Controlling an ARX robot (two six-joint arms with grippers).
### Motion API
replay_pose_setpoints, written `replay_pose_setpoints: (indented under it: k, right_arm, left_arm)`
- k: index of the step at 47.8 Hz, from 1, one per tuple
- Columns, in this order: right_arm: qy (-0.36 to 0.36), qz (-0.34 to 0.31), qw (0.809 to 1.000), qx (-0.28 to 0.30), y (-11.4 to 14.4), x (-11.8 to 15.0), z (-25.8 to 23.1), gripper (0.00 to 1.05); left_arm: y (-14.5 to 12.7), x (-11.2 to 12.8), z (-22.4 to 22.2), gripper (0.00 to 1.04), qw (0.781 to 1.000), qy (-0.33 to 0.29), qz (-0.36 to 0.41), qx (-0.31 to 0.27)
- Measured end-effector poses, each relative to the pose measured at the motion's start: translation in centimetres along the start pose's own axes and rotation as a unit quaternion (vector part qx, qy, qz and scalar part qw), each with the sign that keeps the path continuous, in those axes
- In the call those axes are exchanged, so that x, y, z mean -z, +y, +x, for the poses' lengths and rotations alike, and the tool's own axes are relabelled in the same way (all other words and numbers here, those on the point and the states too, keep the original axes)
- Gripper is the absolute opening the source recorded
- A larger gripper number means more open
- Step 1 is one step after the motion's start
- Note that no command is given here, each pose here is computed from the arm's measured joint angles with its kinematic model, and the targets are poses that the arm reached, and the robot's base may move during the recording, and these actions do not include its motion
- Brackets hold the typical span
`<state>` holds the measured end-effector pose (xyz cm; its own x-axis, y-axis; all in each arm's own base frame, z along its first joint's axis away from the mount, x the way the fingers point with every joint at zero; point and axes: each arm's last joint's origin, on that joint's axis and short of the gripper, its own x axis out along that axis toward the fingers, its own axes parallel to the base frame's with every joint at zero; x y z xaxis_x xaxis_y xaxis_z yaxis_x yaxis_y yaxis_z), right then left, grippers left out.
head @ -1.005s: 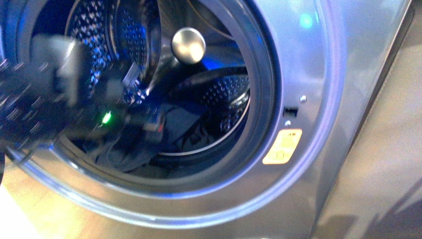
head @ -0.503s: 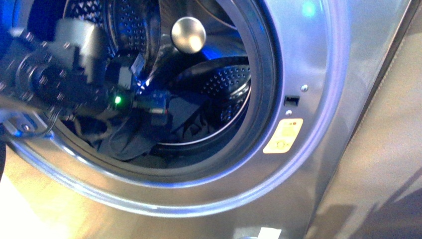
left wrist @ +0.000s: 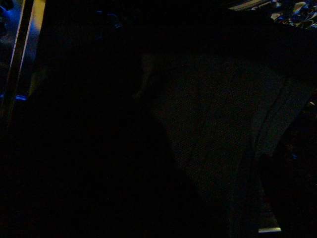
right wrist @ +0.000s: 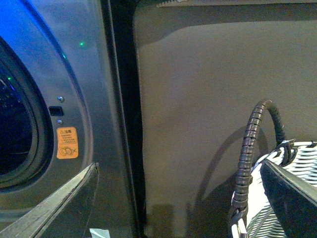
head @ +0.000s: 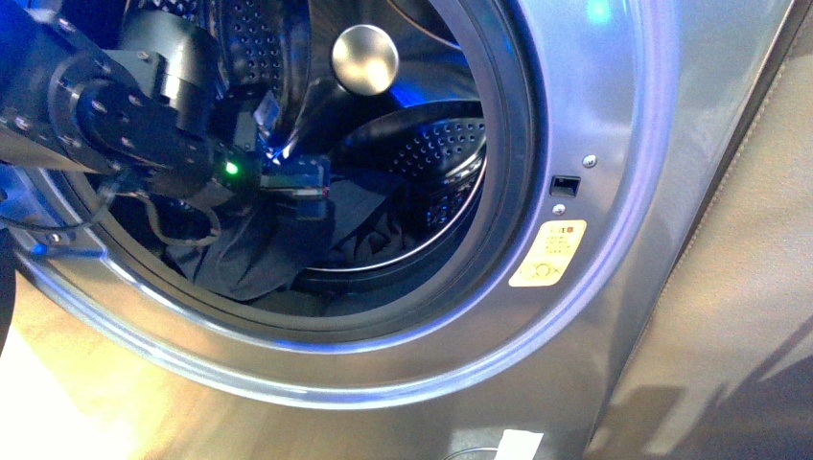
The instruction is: Collect clothes from washing machine
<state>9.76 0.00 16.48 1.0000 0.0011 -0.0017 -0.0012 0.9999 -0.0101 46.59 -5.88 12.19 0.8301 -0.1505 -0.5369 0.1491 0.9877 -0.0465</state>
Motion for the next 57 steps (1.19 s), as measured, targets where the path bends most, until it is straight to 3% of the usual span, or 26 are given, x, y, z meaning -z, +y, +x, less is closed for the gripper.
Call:
replay_pose_setpoints:
  k: [13,17,21,47,57]
  right_arm:
    - [0.000,0.000,1.000,0.000,0.0,0.0,0.0,0.97]
    - [0.000,0.000,1.000,0.000,0.0,0.0,0.0,0.97]
    - [0.000,0.000,1.000,0.000,0.0,0.0,0.0,0.97]
    - [0.000,0.000,1.000,0.000,0.0,0.0,0.0,0.97]
    - [0.000,0.000,1.000,0.000,0.0,0.0,0.0,0.97]
  left_arm:
    - [-0.8,0.7,1.6,0.98,0.999,-0.004,0.021,-0.035]
    - [-1.4,0.0,2.6,0.98,0.999,-0.017,0.042,0.007]
    - [-1.9,1.0,4.0,0.98,0.997,-0.005,0.070,0.011]
    - [-1.9,1.4,6.0,0.98,0.995,0.013,0.091,-0.025]
    - [-1.5,1.4,6.2,0.71,0.993,0.014,0.103,-0.048]
